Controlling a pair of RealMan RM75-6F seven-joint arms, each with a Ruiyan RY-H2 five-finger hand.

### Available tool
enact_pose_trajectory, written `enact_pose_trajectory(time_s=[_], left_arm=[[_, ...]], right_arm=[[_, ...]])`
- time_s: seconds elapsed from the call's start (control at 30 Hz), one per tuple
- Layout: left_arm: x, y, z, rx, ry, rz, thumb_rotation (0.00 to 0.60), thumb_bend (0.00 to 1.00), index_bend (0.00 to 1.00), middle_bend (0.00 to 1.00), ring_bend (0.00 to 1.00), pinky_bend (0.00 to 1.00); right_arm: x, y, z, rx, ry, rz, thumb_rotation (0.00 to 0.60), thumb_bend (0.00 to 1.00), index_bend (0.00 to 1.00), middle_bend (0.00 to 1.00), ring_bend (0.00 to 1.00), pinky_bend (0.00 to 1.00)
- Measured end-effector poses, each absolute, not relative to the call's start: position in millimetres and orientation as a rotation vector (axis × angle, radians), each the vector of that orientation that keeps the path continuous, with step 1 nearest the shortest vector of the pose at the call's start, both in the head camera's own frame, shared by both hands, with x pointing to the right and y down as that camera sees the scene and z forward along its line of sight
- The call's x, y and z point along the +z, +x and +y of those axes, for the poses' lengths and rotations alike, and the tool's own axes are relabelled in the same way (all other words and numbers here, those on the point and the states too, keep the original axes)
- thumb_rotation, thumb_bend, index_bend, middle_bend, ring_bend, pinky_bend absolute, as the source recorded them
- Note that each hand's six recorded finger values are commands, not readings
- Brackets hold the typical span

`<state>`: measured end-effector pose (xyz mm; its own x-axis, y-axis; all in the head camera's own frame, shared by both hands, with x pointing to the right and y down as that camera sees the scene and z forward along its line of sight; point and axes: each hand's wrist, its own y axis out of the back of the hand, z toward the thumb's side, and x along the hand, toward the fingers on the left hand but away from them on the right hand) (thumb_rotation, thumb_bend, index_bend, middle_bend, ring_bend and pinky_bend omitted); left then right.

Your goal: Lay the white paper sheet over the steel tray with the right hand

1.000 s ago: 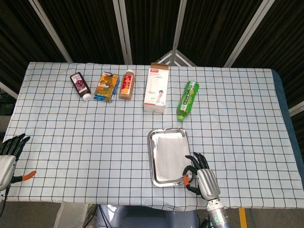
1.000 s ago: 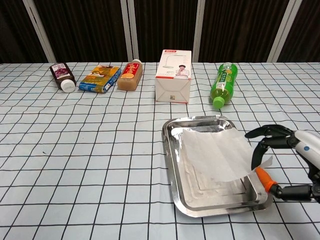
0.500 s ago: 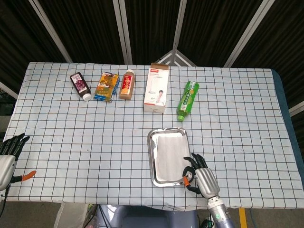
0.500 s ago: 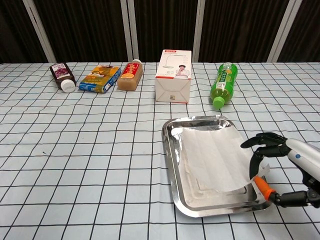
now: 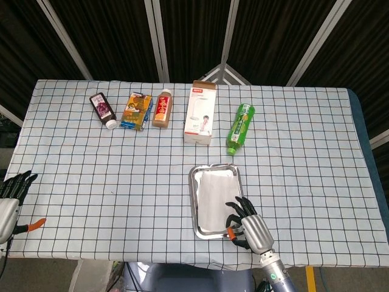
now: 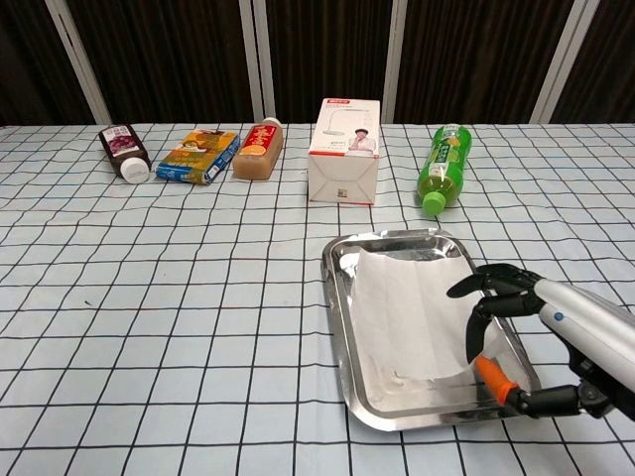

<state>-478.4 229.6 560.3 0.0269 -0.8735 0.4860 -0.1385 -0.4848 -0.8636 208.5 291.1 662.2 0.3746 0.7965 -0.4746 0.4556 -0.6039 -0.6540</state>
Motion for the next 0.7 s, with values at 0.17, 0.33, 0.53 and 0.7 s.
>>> enact_pose_trajectory(time_s=[0.17, 0.33, 0.53, 0.7], left_arm=[[560, -479, 230, -1.513, -1.686, 1.043, 0.6, 0.0, 0.0, 0.0, 0.0, 0.0], [560, -479, 229, -1.514, -1.687, 1.04, 0.6, 0.0, 0.0, 0.0, 0.0, 0.0], [560, -479, 230, -1.513, -1.685, 1.041, 0.6, 0.0, 0.0, 0.0, 0.0, 0.0], [560, -479, 230, -1.514, -1.685, 1.04, 0.6, 0.0, 0.0, 0.0, 0.0, 0.0]], right_arm=[[667, 207, 290, 1.116, -2.224, -1.041, 0.6, 0.57, 0.69, 0.22, 0.06, 0.0], [669, 208, 293, 1.119, -2.233, -0.995, 0.6, 0.57, 0.69, 0.22, 0.06, 0.0], [672, 213, 292, 1.137, -2.225, -0.99, 0.6, 0.57, 0.69, 0.22, 0.06, 0.0], [675, 219, 288, 1.165, -2.21, -1.001, 0.6, 0.57, 0.69, 0.22, 0.06, 0.0]])
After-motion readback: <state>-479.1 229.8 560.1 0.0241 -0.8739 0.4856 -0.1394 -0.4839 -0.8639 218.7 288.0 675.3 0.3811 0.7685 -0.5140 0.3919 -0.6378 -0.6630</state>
